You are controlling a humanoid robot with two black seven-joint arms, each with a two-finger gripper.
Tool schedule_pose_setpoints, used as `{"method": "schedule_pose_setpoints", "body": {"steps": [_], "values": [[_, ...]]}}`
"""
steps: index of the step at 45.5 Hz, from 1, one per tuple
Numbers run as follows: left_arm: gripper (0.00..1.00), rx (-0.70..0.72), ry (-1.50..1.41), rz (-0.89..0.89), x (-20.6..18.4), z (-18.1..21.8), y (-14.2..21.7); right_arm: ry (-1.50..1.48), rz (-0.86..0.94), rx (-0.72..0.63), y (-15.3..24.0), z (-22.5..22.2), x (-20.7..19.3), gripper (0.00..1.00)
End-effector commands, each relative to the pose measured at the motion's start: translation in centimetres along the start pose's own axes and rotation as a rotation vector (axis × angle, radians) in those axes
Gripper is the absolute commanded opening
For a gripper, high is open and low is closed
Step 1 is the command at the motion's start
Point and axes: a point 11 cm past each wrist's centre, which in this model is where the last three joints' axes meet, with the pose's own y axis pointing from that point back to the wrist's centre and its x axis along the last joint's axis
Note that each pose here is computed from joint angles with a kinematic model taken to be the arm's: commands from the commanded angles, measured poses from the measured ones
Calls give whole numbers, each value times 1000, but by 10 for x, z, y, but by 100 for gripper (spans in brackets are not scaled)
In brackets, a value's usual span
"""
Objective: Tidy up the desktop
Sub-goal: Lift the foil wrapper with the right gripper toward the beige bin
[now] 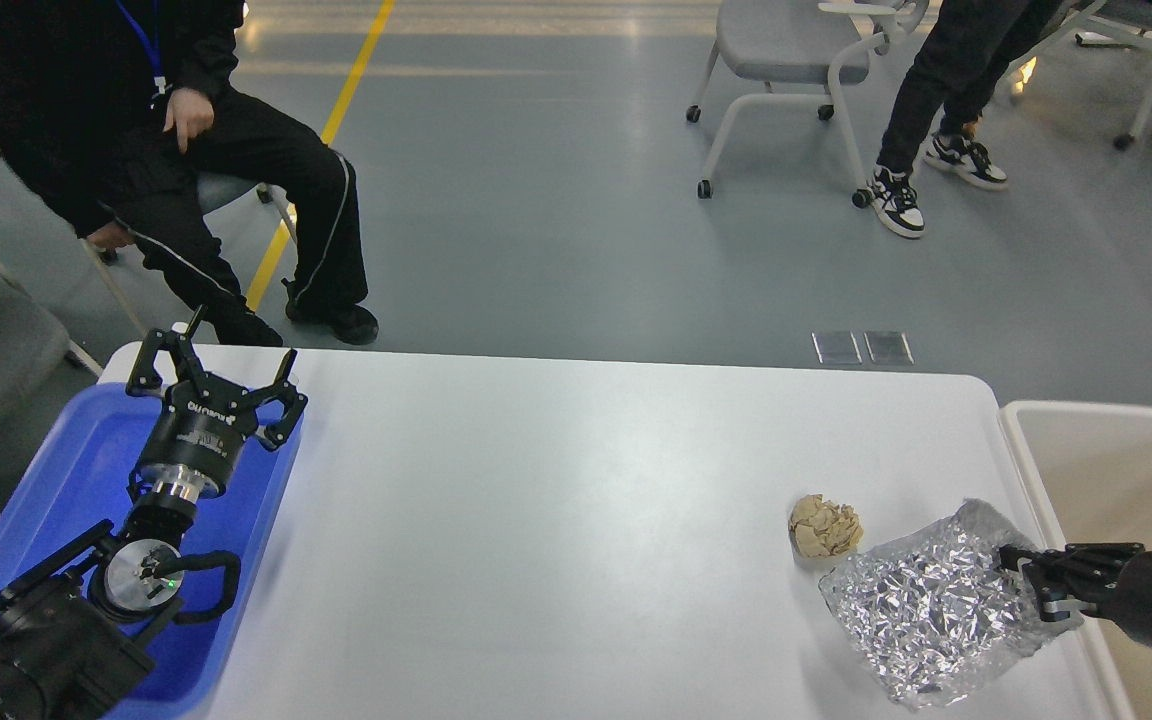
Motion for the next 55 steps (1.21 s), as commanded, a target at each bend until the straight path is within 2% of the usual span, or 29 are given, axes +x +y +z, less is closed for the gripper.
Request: {"method": "schedule_pose_setpoints", "body": {"steps": [1, 18, 26, 45, 55], "values": [[100, 1, -1, -1, 0, 0, 0, 7, 66, -13, 45, 0, 49, 0], [100, 0, 0, 1, 0, 0, 0, 7, 137, -35, 79, 6, 153, 0], [100, -1, 1, 1, 0, 0, 0, 24, 136, -28, 87, 2, 186, 0], [100, -1, 1, 1, 0, 0, 0, 4, 112, -52, 89, 10, 183, 0], [100, -1, 1, 1, 0, 0, 0, -133, 114, -160, 93, 53, 159, 0]]}}
